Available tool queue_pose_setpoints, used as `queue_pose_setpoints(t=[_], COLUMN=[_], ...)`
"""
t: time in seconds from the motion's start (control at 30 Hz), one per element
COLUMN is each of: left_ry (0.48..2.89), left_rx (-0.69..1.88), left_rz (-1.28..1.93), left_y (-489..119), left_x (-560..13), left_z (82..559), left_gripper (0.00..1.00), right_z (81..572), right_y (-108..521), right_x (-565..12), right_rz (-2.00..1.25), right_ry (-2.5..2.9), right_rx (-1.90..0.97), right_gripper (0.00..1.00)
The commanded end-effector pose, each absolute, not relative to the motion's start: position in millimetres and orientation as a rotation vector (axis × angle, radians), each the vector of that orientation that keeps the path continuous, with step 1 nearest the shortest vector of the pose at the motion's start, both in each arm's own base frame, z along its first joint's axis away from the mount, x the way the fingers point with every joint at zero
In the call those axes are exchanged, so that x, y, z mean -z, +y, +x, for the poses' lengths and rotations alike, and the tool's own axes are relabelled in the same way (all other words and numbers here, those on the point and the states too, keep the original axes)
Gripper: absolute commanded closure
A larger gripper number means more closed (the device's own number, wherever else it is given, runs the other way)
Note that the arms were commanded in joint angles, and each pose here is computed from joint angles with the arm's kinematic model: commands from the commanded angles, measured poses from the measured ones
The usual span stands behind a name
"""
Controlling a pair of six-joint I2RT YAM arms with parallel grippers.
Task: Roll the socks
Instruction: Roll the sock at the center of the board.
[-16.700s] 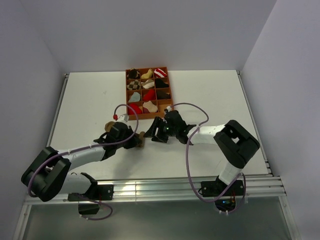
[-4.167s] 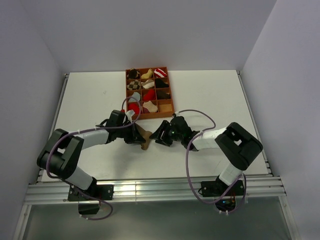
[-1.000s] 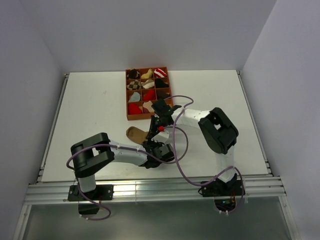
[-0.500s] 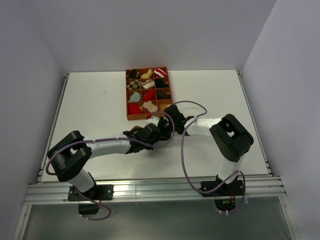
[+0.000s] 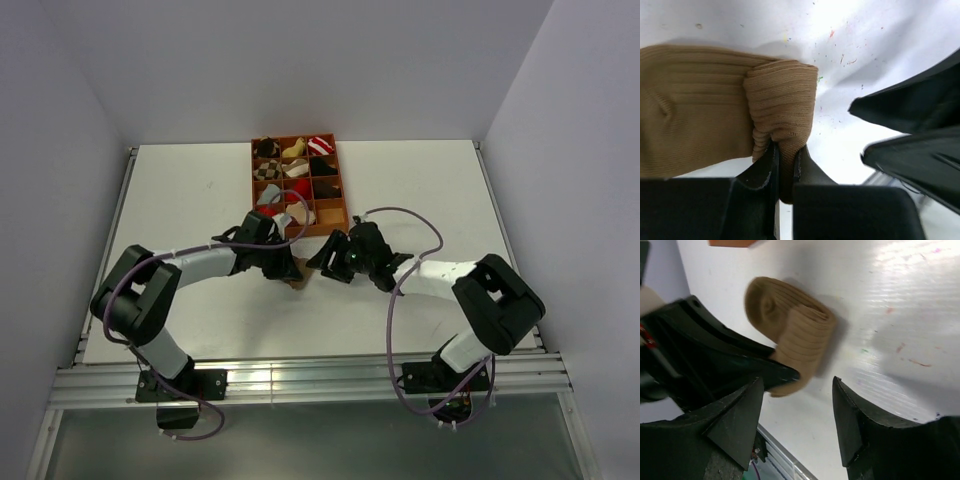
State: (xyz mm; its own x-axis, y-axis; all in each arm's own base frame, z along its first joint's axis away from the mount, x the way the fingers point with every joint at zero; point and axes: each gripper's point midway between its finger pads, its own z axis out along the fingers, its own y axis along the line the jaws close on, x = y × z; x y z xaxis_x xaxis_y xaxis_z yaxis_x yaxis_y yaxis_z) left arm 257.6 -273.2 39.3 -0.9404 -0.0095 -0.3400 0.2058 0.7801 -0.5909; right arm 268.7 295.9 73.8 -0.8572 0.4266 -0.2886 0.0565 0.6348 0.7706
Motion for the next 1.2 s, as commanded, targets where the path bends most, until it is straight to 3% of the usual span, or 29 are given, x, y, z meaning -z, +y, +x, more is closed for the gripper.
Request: queue_pose_setpoints(t=[0.0,0.8,0.93,1.07,1.17], left_ry=[2.768,2.891,2.913,2.927,2.917], left_rx=[1.015,0.960,0.952,0.910,0.881], left_rz=[0.082,-0.221,-0.244,-0.281,-0.307], left_y=[-262,-234,-231,-225,-221], left_x=[-21,19,27,38,42], left_z=[241,255,248,243,241], left_gripper=[0.99,0.99,0.99,0.99,0.99], right_z=[277,280,276,268,261], right_y=[298,332,336,336,332], right_x=[-77,-16,-7,-5,-3], right_rz=[0.410,0.455,0.413,0.358,0.309], right_ry=[2.334,2.442,2.477,2.513,2.579], right_rx=[-1.143,-1.222,-1.238,-1.239,-1.182], right_gripper=[0.36,0.45,0.61,0.91,1.00])
